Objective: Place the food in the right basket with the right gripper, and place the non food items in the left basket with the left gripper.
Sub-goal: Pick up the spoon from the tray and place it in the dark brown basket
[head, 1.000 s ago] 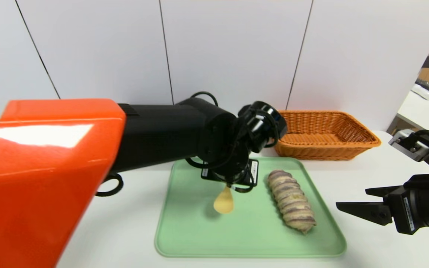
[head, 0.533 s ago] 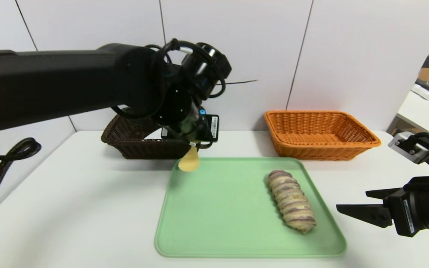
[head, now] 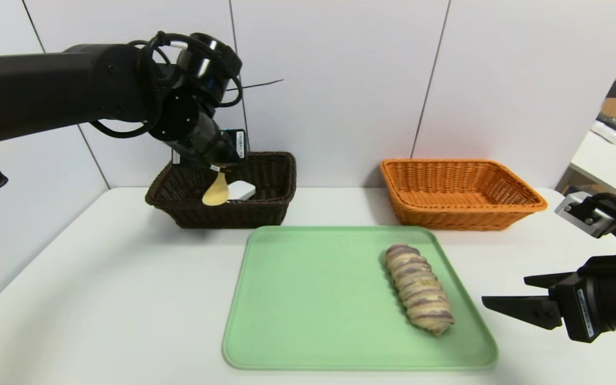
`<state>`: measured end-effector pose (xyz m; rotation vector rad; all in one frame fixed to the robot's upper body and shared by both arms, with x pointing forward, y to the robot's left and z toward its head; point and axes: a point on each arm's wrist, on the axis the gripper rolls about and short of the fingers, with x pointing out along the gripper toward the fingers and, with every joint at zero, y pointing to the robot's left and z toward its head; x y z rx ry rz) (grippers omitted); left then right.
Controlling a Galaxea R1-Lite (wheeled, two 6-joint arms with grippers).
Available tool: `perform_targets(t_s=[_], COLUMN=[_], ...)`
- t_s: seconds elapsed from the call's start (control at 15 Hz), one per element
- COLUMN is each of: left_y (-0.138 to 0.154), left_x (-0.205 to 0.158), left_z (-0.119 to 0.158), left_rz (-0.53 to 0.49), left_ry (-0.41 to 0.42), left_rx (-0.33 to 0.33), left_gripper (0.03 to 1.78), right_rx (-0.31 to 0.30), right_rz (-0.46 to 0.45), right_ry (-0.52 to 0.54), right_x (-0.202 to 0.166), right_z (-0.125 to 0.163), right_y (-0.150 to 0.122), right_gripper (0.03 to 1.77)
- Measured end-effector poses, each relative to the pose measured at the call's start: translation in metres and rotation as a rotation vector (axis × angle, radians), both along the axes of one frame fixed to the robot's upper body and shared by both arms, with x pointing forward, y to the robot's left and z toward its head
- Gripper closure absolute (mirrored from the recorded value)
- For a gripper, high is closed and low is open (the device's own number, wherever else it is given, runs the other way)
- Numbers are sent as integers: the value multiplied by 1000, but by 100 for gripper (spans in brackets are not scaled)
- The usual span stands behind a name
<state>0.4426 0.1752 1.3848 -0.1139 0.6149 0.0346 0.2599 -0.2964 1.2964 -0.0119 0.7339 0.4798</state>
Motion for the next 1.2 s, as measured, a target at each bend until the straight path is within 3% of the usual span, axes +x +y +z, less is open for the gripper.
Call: perform_targets(t_s=[0.27, 0.53, 1.2], left_y=[22, 28, 32], left_x=[29, 45, 53], left_z=[-9, -22, -25], left_rz=[7, 6, -9], left_ry=[-47, -37, -59], left_rx=[13, 8, -10], left_gripper=[168, 168, 168], right_rx=[-2, -1, 0], right_rz=[-4, -5, -5], right_ry=[6, 5, 0], right_x=[0, 0, -1], right_z=[-1, -1, 0], right_y=[-1, -1, -1], right_gripper=[10, 10, 10])
